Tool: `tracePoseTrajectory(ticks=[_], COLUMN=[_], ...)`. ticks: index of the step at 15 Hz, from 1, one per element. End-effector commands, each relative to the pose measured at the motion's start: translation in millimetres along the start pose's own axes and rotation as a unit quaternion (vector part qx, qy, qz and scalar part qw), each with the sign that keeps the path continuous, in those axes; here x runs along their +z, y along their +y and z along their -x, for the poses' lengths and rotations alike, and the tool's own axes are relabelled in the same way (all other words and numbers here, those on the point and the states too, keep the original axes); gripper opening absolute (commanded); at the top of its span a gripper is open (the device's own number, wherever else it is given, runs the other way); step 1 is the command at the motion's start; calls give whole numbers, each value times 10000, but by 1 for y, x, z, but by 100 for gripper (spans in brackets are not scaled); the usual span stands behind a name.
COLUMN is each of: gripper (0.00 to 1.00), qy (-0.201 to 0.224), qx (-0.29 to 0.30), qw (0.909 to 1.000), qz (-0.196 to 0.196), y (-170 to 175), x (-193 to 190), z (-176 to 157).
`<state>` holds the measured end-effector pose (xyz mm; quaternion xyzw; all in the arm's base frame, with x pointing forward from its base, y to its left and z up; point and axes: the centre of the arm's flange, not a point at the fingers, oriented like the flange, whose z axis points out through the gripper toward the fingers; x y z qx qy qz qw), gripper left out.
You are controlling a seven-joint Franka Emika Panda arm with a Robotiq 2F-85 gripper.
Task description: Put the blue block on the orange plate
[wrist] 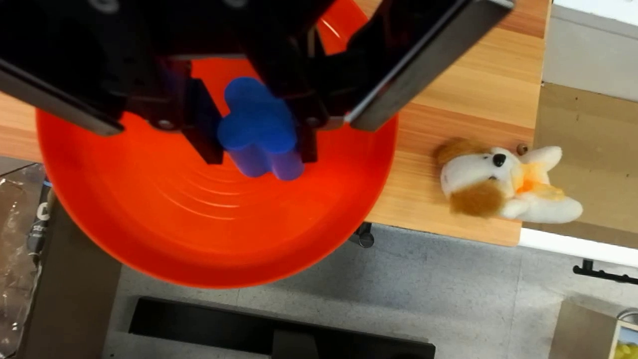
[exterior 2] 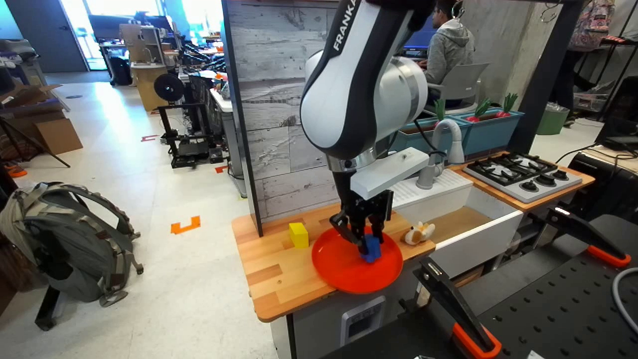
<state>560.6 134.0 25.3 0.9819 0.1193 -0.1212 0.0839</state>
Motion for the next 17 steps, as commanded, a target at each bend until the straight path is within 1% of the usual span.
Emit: tracePoseTrajectory(ticks=[1, 2, 3, 4, 6, 7, 8, 10, 11, 13, 14, 15, 17], gripper=[16, 54, 67, 73, 88, 96, 99, 100, 100, 100, 100, 100, 100], qy=[92, 112, 107, 91, 98, 25, 20, 73, -63, 7, 116, 86, 199], qx=[-73, -60, -42, -20, -17, 10, 29, 48, 13, -115, -183, -29, -73], qw=[9999, 9999, 9999, 10000, 9999, 10000, 10000, 9999, 10000, 9999, 9998, 10000, 9998], qz=[7, 4, -9, -12, 57, 53, 42, 57, 59, 54, 20, 18, -2], y=[3, 3, 3, 4, 4, 4, 4, 2, -1, -4, -3, -3, -5], x=[2, 1, 0, -1, -4, -8, -12, -28, -42, -71, -87, -49, -74], z=[-10, -11, -12, -13, -16, -18, -19, -16, -12, 1, 5, -15, -12])
